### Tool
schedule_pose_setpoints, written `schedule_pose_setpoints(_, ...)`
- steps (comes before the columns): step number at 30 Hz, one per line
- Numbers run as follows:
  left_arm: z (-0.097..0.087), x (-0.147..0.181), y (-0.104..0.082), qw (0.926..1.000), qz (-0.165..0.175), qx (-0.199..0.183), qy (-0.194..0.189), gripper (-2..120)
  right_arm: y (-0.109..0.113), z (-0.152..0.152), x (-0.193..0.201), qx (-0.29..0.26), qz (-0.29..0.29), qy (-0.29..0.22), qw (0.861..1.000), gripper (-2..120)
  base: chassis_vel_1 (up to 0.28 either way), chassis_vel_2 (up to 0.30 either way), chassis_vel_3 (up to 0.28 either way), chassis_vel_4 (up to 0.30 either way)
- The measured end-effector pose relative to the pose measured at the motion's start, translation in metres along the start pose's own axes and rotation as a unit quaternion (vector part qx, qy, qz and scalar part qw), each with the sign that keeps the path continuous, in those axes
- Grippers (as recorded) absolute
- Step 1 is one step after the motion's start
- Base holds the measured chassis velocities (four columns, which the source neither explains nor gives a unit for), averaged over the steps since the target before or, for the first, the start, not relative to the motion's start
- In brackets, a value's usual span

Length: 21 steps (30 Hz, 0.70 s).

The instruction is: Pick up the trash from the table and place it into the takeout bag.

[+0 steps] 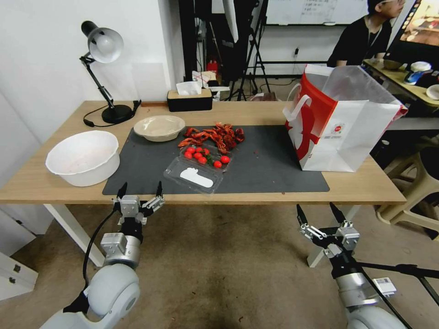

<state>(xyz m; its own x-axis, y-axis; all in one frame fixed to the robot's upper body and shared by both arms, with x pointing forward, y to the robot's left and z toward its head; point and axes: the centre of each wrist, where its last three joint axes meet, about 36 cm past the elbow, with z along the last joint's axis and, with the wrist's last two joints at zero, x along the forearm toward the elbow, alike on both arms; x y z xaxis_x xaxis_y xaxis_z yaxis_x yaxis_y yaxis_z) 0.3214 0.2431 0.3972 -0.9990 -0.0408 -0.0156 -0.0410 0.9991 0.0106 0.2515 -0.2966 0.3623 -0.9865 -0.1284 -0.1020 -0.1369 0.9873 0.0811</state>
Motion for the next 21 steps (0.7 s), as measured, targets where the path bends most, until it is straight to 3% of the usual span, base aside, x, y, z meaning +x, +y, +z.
schedule_pose_setpoints(8, -0.031, -0.052, 0.003, 0.9991, -0.011, 0.040, -0.005, 100, 0.001, -0.002, -0.004, -0.001, -0.005, -0.003, 1.000, 100, 0.000, 0.000, 0.000, 0.000)
schedule_pose_setpoints(9, -0.045, -0.068, 0.004, 0.9981, -0.011, 0.060, -0.001, 100, 0.003, -0.002, -0.006, -0.002, -0.008, -0.003, 1.000, 100, 0.000, 0.000, 0.000, 0.000)
schedule_pose_setpoints(12, -0.058, -0.083, 0.003, 0.9961, -0.006, 0.086, 0.015, 100, 0.004, -0.002, -0.006, -0.002, -0.010, -0.002, 1.000, 100, 0.000, 0.000, 0.000, 0.000)
schedule_pose_setpoints(15, -0.074, -0.099, -0.001, 0.9900, 0.001, 0.133, 0.047, 100, 0.004, -0.002, -0.007, -0.001, -0.010, -0.002, 1.000, 100, 0.000, 0.000, 0.000, 0.000)
schedule_pose_setpoints(17, -0.076, -0.101, -0.002, 0.9889, 0.002, 0.139, 0.052, 100, 0.004, -0.002, -0.007, -0.001, -0.011, -0.002, 1.000, 100, 0.000, 0.000, 0.000, 0.000)
schedule_pose_setpoints(20, -0.092, -0.119, -0.012, 0.9777, 0.007, 0.187, 0.094, 100, 0.004, -0.002, -0.008, 0.001, -0.010, -0.001, 1.000, 100, 0.000, 0.000, 0.000, 0.000)
schedule_pose_setpoints(21, -0.092, -0.119, -0.012, 0.9777, 0.007, 0.187, 0.094, 100, 0.004, -0.002, -0.008, 0.001, -0.010, -0.001, 1.000, 100, 0.000, 0.000, 0.000, 0.000)
